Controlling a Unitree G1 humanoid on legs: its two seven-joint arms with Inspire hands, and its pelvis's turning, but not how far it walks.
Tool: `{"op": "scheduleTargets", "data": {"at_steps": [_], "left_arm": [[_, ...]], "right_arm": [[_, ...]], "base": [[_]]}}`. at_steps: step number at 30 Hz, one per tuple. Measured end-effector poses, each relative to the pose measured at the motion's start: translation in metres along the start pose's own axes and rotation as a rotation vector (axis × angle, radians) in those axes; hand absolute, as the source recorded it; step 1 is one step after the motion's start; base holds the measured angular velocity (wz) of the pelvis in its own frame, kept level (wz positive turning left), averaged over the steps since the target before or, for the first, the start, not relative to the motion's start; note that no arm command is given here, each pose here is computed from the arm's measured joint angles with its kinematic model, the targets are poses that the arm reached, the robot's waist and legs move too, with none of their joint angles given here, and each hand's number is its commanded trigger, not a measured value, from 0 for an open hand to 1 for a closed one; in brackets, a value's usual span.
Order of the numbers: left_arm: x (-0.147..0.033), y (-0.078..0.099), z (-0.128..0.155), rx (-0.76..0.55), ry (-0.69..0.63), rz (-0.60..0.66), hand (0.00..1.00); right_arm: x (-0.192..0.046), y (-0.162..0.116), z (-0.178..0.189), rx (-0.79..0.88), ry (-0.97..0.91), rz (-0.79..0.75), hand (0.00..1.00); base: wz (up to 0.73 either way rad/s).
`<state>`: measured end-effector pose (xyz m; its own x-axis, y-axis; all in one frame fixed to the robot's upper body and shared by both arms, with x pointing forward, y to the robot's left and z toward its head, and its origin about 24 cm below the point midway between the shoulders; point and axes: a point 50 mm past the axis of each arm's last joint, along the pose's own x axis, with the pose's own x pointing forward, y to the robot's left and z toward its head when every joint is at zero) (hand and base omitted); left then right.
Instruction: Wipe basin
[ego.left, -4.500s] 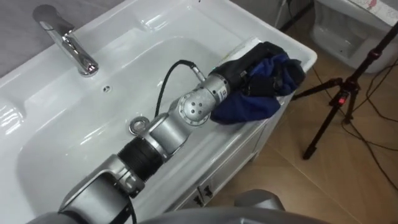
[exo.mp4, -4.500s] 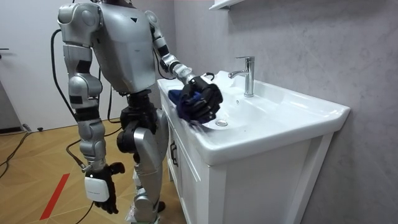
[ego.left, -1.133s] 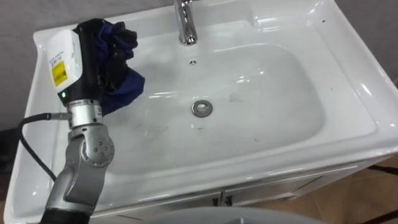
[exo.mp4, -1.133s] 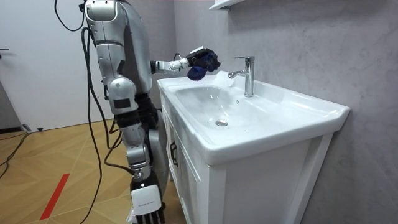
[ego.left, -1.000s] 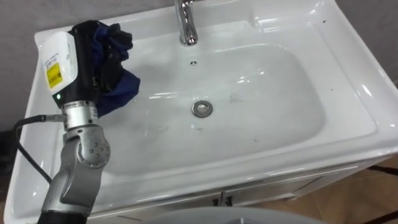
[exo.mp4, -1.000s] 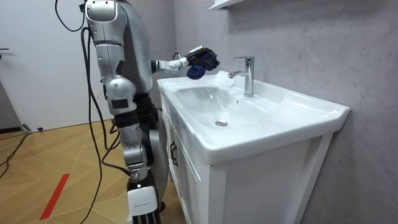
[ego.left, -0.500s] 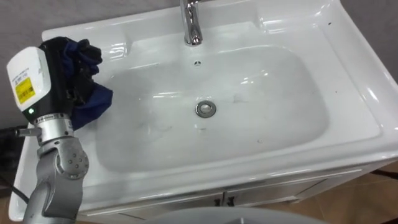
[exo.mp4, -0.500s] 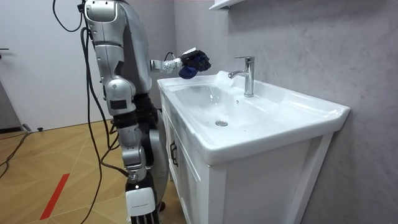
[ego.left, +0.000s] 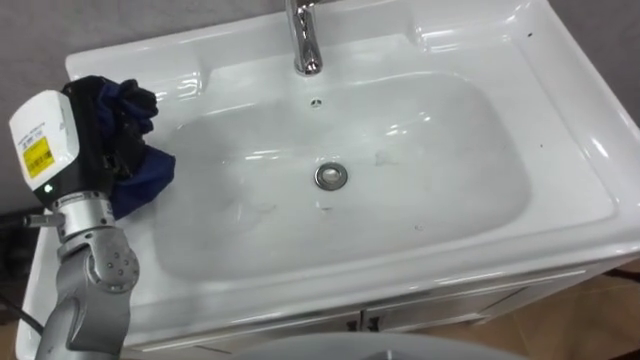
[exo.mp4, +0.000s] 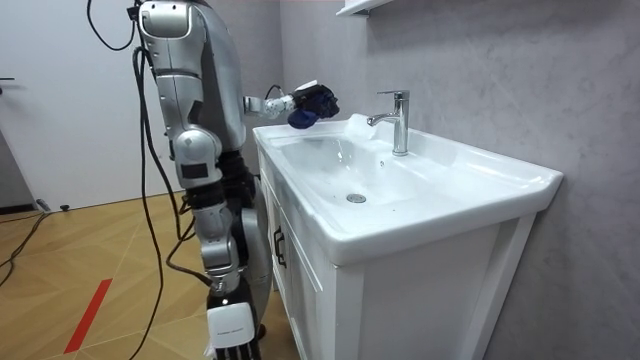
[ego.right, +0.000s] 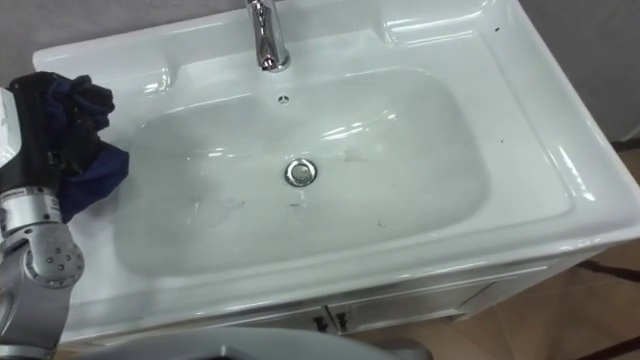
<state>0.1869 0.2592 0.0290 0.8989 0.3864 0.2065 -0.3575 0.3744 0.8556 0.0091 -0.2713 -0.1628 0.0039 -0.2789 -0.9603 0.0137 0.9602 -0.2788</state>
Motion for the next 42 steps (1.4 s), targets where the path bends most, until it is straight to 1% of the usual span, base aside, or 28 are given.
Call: {"op": "scheduleTargets", "data": {"at_steps": [5,12,15,18,22,31,37,42], "left_arm": [[0.007,-0.004,-0.001,0.005,0.013,0.001,1.00],[0.007,-0.007,-0.004,0.015,0.031,-0.010,1.00],[0.009,-0.008,-0.004,0.016,0.031,-0.011,1.00],[0.021,-0.011,-0.009,0.041,0.039,-0.019,1.00],[0.030,-0.013,-0.014,0.066,0.052,-0.028,1.00],[0.031,-0.013,-0.017,0.082,0.066,-0.041,1.00],[0.034,-0.007,-0.025,0.135,0.100,-0.054,1.00],[0.034,-0.007,-0.030,0.154,0.130,-0.073,1.00]], "right_arm": [[0.000,-0.001,-0.002,-0.006,0.013,0.000,0.00],[0.000,-0.004,-0.014,-0.008,0.040,0.009,0.00],[0.000,-0.005,-0.012,-0.009,0.031,0.008,0.00],[0.000,-0.005,-0.013,-0.010,0.027,0.018,0.00],[0.000,-0.004,-0.014,-0.006,0.022,0.039,0.00],[0.000,-0.003,-0.013,-0.003,0.019,0.049,0.00],[-0.001,-0.007,-0.011,0.041,0.019,0.040,0.00],[-0.001,-0.009,-0.013,0.064,0.034,0.033,0.00]], "base": [[0.00],[-0.01],[-0.06],[-0.01],[-0.04],[-0.01],[0.00],[0.00]]}}
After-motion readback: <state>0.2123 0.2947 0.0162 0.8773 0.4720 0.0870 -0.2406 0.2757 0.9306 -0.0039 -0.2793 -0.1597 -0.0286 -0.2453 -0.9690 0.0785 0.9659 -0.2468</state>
